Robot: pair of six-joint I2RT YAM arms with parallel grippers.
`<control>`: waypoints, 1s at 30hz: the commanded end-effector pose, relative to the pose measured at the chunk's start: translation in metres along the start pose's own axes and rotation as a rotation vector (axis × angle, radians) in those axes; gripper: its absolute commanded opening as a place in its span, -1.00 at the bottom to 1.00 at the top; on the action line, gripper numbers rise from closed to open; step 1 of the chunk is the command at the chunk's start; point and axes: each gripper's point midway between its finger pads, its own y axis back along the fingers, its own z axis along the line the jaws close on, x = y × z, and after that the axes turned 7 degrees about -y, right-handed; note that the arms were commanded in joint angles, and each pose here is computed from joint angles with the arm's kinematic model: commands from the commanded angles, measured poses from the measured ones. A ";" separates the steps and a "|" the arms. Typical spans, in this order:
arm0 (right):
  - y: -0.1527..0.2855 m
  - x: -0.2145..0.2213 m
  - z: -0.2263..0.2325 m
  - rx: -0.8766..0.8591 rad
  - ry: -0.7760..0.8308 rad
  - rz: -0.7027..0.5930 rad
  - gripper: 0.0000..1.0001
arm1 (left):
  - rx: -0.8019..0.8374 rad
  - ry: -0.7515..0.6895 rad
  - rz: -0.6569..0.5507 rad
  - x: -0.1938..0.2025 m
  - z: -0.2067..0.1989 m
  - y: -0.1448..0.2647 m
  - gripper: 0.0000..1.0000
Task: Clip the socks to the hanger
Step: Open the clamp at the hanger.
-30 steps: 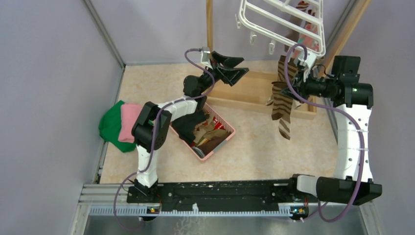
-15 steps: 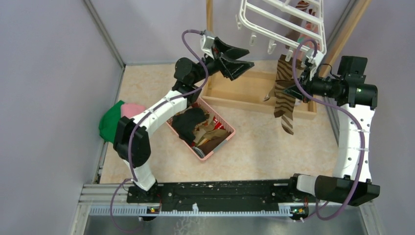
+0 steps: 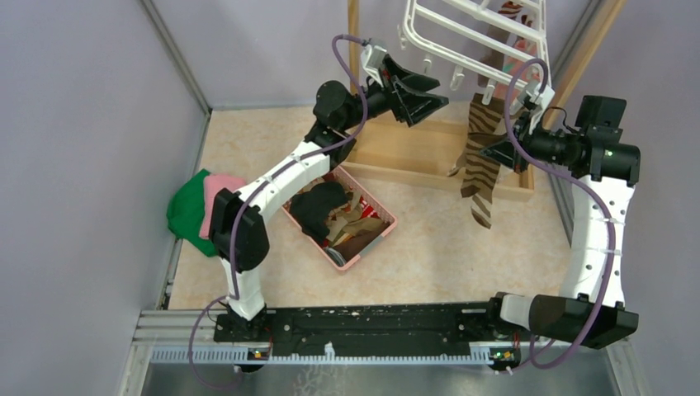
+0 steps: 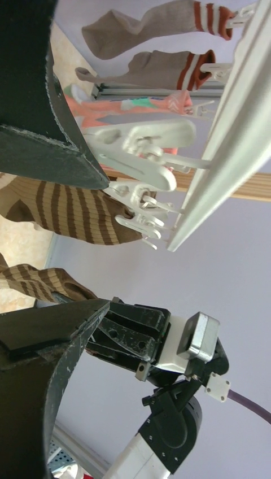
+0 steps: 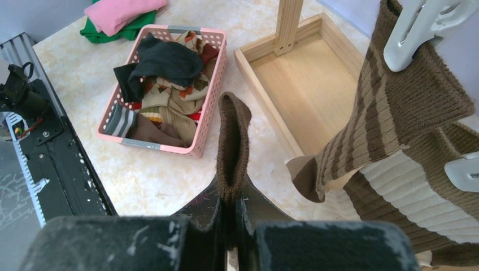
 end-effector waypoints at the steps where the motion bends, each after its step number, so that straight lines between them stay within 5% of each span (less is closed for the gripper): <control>1: 0.006 -0.014 0.009 -0.012 0.037 -0.053 -1.00 | 0.014 -0.017 -0.048 -0.020 -0.006 -0.012 0.55; 12: 0.010 -0.018 0.011 -0.009 0.037 -0.067 -1.00 | -0.024 -0.072 -0.047 -0.016 0.021 -0.033 0.68; 30: 0.013 -0.023 0.012 -0.010 0.036 -0.081 -1.00 | 0.035 -0.123 -0.072 -0.023 0.019 -0.044 0.64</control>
